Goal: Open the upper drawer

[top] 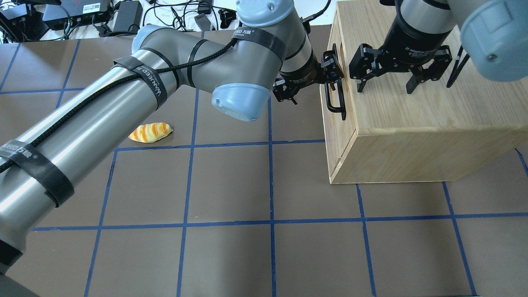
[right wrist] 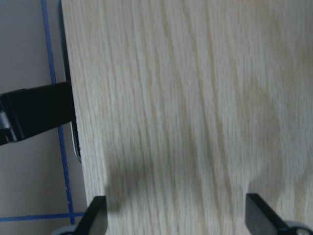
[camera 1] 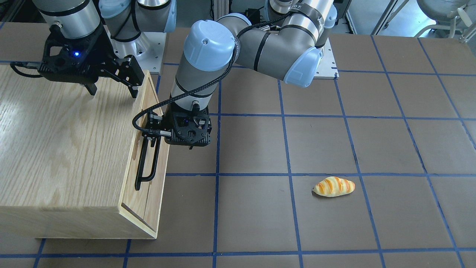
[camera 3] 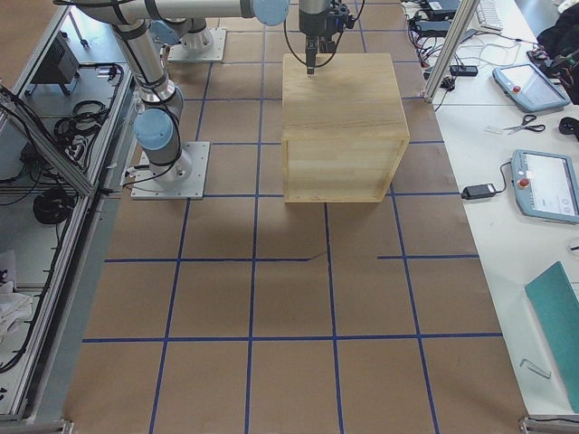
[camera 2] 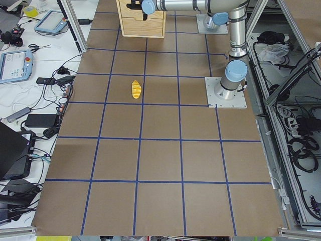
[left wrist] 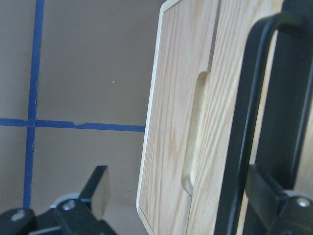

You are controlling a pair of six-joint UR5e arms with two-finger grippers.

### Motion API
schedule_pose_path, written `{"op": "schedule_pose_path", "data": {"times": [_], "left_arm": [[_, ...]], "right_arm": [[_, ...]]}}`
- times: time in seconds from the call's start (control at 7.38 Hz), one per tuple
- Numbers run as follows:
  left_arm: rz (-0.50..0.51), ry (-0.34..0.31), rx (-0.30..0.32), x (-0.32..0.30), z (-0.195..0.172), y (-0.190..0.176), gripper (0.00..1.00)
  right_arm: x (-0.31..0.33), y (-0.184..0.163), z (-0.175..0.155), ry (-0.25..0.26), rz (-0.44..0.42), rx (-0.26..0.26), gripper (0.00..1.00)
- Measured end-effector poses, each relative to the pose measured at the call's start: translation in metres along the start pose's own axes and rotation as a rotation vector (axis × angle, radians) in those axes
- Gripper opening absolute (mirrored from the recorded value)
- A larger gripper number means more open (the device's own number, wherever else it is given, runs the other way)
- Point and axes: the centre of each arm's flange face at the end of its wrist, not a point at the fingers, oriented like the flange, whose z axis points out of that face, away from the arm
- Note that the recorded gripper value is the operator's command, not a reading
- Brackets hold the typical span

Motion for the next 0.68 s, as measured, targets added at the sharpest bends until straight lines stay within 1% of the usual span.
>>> {"op": "schedule_pose_path", "data": {"times": [0.68], "left_arm": [[0.018,-0.038,0.027,-0.0025,0.0022,-0.0069,1.0]], "right_arm": [[0.0,0.0,0.0,0.0,0.0,0.0,1.0]]}}
